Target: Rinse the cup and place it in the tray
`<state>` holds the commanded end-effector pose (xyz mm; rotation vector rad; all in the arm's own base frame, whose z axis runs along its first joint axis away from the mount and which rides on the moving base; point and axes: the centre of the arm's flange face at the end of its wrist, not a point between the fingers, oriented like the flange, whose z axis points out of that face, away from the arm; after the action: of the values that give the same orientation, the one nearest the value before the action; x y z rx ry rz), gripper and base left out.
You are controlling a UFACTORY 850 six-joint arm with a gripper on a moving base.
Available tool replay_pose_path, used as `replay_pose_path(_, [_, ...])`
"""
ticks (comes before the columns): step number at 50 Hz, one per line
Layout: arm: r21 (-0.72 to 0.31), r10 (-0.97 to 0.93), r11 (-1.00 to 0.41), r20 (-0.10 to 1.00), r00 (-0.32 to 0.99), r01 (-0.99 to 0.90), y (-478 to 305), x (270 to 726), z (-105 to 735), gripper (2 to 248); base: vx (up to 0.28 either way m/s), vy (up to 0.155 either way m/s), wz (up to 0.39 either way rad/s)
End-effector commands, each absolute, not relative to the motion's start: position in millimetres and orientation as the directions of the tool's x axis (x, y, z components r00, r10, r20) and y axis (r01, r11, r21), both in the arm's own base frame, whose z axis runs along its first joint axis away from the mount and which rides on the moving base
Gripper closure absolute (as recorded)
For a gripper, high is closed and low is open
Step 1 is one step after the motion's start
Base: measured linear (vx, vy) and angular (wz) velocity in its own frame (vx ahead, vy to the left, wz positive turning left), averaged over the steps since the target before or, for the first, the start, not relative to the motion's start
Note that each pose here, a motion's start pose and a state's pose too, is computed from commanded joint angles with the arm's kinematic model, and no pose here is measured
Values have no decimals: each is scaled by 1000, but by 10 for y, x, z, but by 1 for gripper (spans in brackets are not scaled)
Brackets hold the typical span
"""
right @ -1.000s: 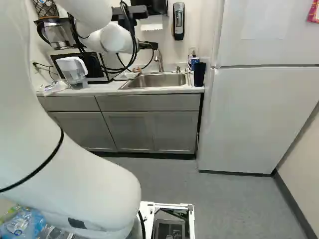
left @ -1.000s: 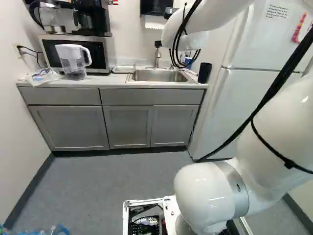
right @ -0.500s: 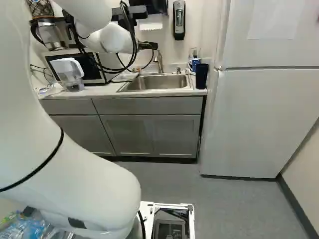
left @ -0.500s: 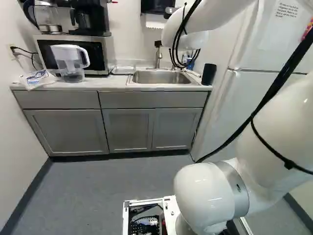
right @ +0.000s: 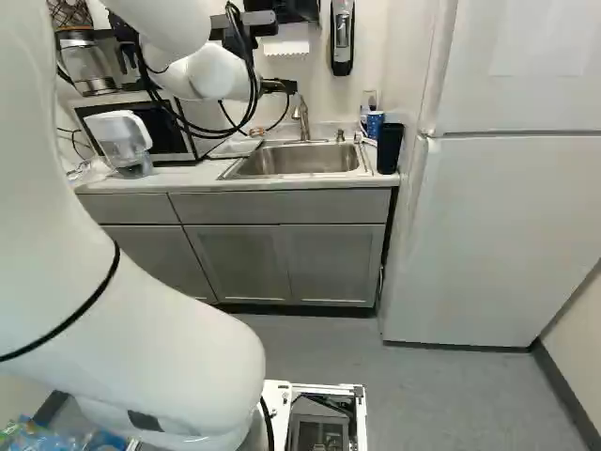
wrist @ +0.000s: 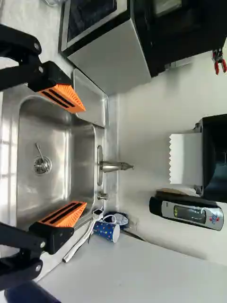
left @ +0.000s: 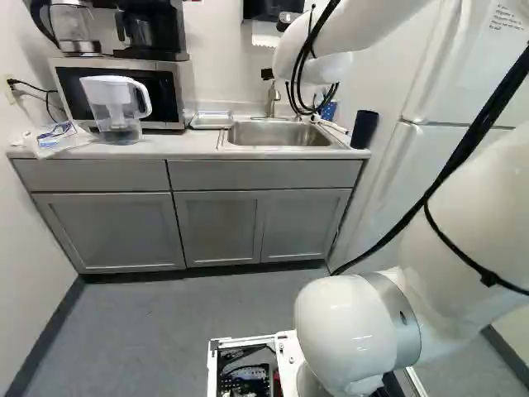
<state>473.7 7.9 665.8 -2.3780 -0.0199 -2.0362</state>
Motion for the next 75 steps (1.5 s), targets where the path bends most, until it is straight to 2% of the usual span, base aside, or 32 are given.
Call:
replay_pose_path(34, [0,3,-1000,988,154,17,79,4737,6658,3,78,45,-21])
replay_pose_path(75, [0,3,-1000,988,154,17,79,4737,6658,3,56,4,-183])
